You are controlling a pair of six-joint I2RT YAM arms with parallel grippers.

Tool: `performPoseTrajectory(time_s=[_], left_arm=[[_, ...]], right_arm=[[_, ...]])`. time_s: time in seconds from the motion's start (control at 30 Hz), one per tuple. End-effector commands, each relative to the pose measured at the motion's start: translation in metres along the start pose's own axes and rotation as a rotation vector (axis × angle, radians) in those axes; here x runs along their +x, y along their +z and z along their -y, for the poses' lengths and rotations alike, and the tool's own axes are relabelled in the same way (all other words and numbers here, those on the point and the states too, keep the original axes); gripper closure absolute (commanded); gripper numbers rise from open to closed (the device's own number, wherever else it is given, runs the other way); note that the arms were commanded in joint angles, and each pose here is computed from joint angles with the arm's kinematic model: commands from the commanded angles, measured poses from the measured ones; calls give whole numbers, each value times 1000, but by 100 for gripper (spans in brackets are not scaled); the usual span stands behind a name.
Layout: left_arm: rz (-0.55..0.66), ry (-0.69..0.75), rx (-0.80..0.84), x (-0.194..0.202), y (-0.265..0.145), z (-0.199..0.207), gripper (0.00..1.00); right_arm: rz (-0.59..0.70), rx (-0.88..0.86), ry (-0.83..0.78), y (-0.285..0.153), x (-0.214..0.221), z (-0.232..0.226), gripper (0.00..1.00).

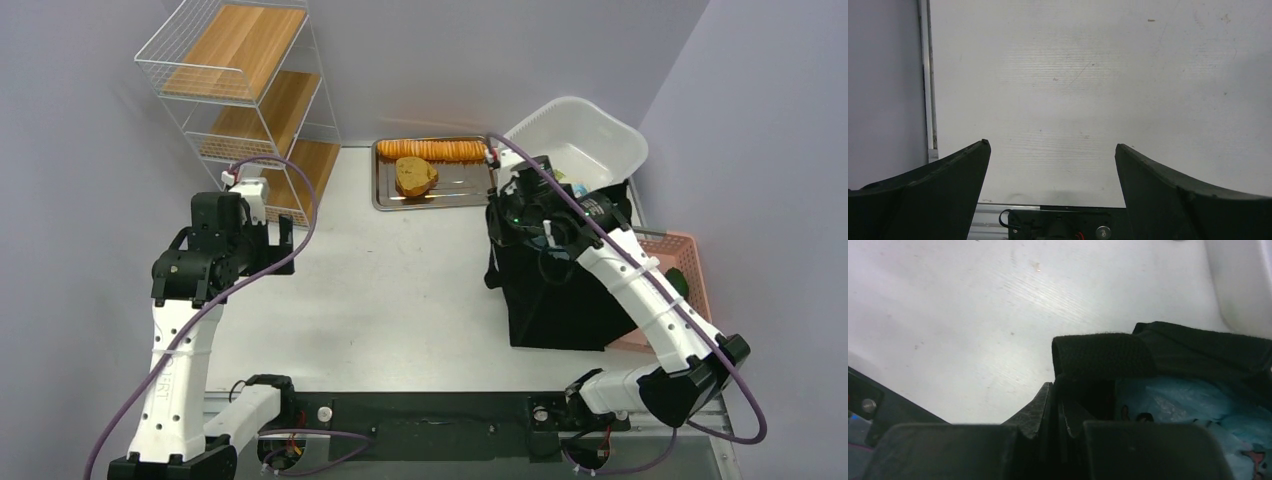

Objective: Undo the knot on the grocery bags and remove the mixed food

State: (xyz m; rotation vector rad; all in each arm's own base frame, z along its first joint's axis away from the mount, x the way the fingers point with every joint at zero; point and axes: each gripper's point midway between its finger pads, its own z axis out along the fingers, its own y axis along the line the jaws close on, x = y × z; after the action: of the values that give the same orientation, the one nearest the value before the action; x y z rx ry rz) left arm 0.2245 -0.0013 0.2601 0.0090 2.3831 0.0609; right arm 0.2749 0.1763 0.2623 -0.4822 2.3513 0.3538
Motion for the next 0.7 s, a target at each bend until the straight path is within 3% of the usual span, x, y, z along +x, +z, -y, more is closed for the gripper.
performPoseTrajectory(time_s=[0.0,0.1,0.4,0.47,0.5,0.57,0.67], left_arm=[[116,-125,41,-34,-20,10,4],[123,-170,55,-43,-26,13,4],[71,-257,245,-53,-42,41,3],[73,-246,270,-58,-44,44,3],[70,-238,276,-60,-44,45,3],[86,-245,266,-65,-43,39,3],[123,-223,299,-74,-43,42,3]], right_arm=[[376,-218,58,-22,-100,-78,100],[471,-318,134,-14,-128,-126,100],[553,-476,338,23,-193,-231,100],[583,-507,328,16,-211,-241,80],[605,-504,299,9,-218,-240,63],[628,-477,239,0,-219,-230,39],[634,-403,167,-12,-206,-195,33]])
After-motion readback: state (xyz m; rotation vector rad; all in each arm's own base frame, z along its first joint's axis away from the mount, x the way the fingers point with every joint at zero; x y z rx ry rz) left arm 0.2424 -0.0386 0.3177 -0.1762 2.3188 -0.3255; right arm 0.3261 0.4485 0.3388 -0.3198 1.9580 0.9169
